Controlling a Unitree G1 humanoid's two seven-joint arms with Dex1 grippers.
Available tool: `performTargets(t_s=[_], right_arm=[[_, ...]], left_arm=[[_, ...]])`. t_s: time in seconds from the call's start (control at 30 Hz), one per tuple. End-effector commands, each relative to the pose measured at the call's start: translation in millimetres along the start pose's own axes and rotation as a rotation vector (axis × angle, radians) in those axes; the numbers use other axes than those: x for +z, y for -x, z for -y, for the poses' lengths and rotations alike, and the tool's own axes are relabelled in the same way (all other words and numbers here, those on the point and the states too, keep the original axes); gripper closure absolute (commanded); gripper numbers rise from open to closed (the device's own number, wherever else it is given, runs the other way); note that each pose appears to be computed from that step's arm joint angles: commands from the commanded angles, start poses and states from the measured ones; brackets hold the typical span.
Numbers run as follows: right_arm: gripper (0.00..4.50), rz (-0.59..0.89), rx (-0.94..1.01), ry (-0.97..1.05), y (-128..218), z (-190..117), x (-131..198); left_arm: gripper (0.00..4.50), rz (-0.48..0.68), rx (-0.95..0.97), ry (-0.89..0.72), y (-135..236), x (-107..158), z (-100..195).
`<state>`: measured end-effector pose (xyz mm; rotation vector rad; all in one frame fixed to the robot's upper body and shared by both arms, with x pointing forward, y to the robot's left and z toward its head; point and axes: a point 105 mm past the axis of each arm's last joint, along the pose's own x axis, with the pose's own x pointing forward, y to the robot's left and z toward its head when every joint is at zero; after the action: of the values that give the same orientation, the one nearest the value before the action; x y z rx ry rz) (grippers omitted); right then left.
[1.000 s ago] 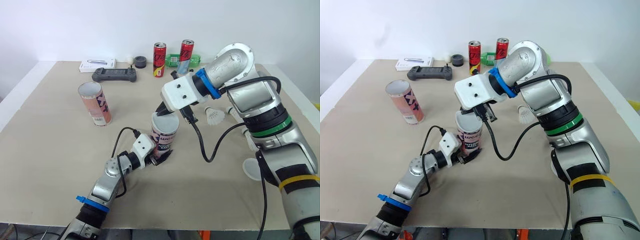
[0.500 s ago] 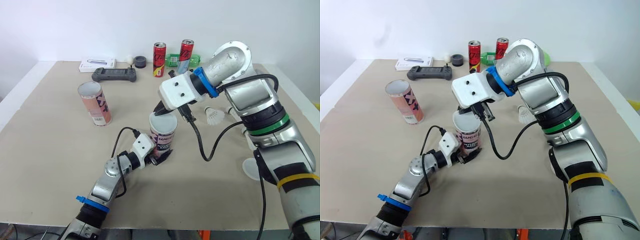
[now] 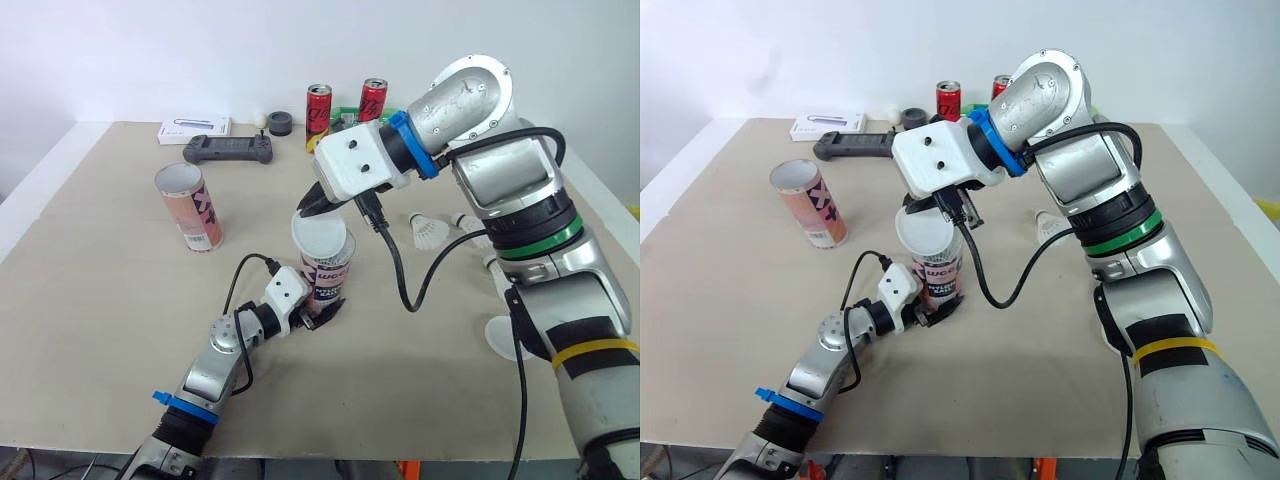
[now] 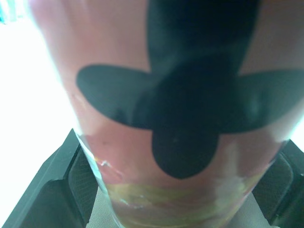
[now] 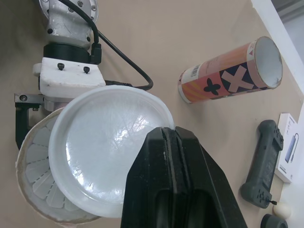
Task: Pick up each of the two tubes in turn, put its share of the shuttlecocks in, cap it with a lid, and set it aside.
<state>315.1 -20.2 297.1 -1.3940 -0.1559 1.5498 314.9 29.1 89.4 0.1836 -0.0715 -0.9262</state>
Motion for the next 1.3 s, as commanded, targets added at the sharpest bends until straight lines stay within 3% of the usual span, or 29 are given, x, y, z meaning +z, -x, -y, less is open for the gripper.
performTargets(t_s=[0.03, 1.3], right_arm=[[4.45, -0.029, -0.015, 0.034, 14, 4, 5], [4.45, -0.09, 0.091, 0.012, -1, -23, -8]], left_arm=[[0.52, -0.083, -0.006, 0.044, 1, -23, 6], [0.52, -0.083, -0.007, 0.044, 0, -23, 7]])
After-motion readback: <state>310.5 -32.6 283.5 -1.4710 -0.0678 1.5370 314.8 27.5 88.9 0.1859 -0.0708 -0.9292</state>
